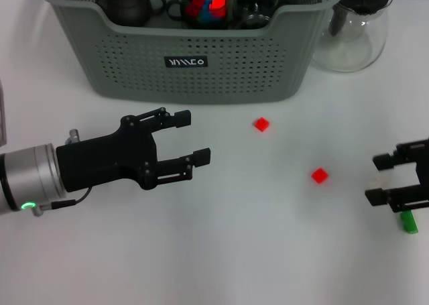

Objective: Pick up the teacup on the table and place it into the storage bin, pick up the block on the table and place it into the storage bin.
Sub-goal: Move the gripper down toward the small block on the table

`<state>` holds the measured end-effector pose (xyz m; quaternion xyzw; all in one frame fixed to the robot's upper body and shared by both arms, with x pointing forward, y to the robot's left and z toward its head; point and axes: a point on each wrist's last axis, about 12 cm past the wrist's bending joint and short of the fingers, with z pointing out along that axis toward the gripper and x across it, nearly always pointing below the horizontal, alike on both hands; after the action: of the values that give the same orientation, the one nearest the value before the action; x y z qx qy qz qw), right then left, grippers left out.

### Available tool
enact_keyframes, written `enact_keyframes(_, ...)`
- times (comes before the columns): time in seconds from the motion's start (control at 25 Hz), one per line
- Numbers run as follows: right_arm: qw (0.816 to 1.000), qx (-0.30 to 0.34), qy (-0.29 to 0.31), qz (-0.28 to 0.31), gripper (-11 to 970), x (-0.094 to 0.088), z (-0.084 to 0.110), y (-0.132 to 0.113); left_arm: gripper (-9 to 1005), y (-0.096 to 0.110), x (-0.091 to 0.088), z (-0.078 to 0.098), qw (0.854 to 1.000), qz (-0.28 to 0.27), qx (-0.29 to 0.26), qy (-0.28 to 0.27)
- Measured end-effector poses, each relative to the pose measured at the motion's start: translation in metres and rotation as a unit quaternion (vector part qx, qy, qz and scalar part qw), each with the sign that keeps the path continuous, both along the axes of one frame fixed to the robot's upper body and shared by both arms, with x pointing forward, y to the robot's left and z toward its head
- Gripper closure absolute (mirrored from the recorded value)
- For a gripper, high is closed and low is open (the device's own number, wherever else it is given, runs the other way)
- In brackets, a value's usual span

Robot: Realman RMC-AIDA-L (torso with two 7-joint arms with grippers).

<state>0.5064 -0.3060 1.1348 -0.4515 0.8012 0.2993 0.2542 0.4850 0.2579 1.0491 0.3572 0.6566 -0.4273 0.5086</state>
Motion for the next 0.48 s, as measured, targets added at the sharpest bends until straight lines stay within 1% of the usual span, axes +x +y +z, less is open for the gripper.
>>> enact_keyframes(0.12,0.999,-0.031,0.026,-0.009,300,0.0,0.002,-0.002,211,0.0,0.0,0.0,1.0,0.001,0.0,0.0)
enact_keyframes(0.24,0.997,-0.061,0.039,-0.019,320,0.003,0.009,-0.004,211,0.0,0.0,0.0,1.0,0.001,0.0,0.0)
enact_keyframes(0.4,0.99,-0.117,0.061,-0.055,382,0.012,0.019,-0.007,211,0.0,0.001,0.0,1.0,0.001,0.0,-0.001)
enact_keyframes(0.48,0.985,-0.142,0.07,-0.068,381,0.017,0.021,-0.006,211,0.0,0.001,0.0,1.0,0.0,0.0,-0.001)
